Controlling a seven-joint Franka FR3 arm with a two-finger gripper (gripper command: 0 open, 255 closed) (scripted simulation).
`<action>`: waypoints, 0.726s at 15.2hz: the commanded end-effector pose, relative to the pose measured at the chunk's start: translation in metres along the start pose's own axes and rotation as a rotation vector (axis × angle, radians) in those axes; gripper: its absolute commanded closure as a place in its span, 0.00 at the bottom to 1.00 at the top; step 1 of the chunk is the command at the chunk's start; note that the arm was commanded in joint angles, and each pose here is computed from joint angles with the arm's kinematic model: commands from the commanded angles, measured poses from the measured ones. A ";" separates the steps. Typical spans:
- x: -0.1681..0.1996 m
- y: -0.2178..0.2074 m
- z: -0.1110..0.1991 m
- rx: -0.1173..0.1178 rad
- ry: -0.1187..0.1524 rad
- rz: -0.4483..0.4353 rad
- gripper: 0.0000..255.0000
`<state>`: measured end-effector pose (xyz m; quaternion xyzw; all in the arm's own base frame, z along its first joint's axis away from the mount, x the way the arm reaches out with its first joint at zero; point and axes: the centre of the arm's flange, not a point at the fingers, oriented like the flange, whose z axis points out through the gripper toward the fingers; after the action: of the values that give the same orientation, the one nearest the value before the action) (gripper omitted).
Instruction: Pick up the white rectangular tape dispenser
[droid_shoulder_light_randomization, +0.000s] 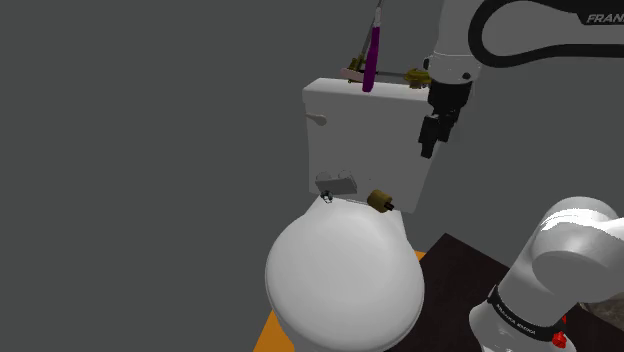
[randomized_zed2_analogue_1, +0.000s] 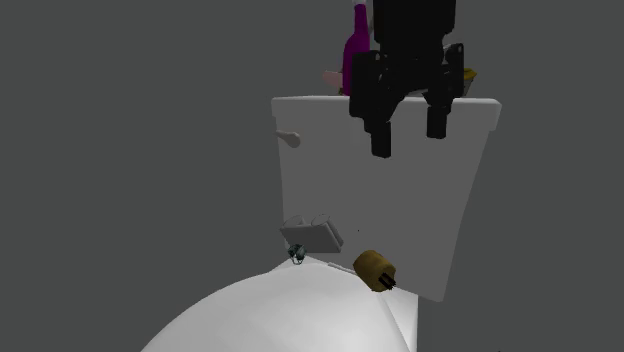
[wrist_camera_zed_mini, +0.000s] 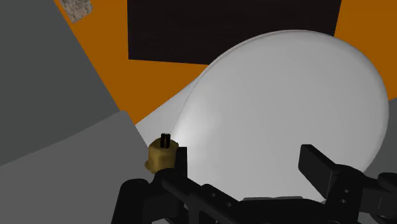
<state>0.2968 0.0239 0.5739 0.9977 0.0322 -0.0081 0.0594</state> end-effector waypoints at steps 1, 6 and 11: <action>0.000 0.000 0.000 0.000 0.000 0.000 0.00; 0.059 -0.002 0.037 -0.052 -0.029 -0.002 0.00; 0.117 -0.003 0.076 -0.104 -0.057 -0.004 0.00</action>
<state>0.4023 0.0252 0.5049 0.9932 0.0323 -0.0325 0.1069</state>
